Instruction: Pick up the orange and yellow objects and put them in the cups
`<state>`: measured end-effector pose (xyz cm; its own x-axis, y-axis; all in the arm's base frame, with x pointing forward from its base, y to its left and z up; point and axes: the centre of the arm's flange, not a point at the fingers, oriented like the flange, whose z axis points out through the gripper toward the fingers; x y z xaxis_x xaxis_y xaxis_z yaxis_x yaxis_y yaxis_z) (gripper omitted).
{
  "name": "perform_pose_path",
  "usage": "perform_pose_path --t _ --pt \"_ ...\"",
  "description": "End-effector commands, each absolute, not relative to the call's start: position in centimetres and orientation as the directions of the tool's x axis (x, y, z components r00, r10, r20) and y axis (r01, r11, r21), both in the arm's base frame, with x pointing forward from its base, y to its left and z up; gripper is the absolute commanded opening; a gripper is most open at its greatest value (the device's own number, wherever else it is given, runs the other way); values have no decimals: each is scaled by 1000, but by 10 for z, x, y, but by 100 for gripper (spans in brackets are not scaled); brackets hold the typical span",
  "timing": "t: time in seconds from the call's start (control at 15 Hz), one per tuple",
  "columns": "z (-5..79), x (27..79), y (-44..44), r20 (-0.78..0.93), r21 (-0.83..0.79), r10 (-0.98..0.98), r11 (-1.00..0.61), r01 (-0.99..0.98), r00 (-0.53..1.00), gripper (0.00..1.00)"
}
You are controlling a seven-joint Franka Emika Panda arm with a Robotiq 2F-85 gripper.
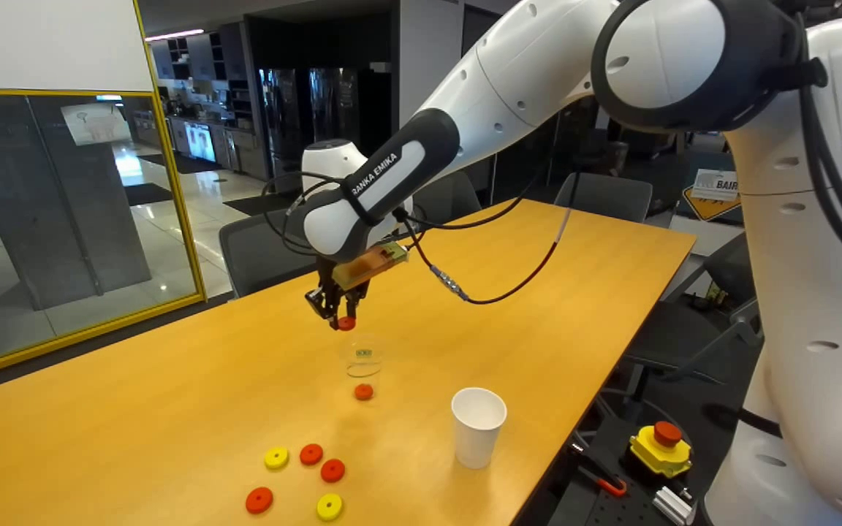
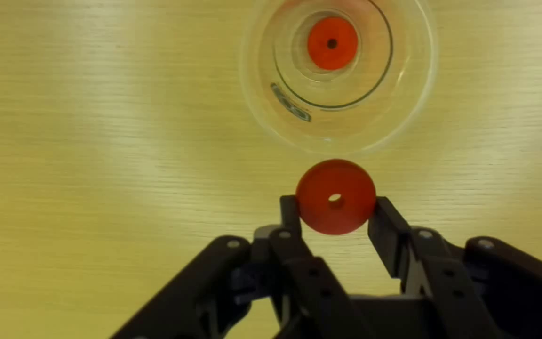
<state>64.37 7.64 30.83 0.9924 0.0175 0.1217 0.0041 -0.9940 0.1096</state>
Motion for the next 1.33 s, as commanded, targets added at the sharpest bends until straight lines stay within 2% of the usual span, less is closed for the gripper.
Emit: perform_pose_path --t 0.0,0.47,0.93,1.0,1.07,1.2,1.27 --pt "325 612 54 145 93 20 -996 7 989 17" --pt "319 590 59 107 71 47 -997 40 993 17" --pt "306 590 73 79 11 69 -998 69 994 17" --pt "305 591 74 74 6 66 -998 66 995 46" --pt "305 592 73 70 0 63 -998 63 996 69" --pt "303 592 72 67 -7 59 -998 59 996 72" --pt "303 592 71 66 -8 58 -998 59 996 78"
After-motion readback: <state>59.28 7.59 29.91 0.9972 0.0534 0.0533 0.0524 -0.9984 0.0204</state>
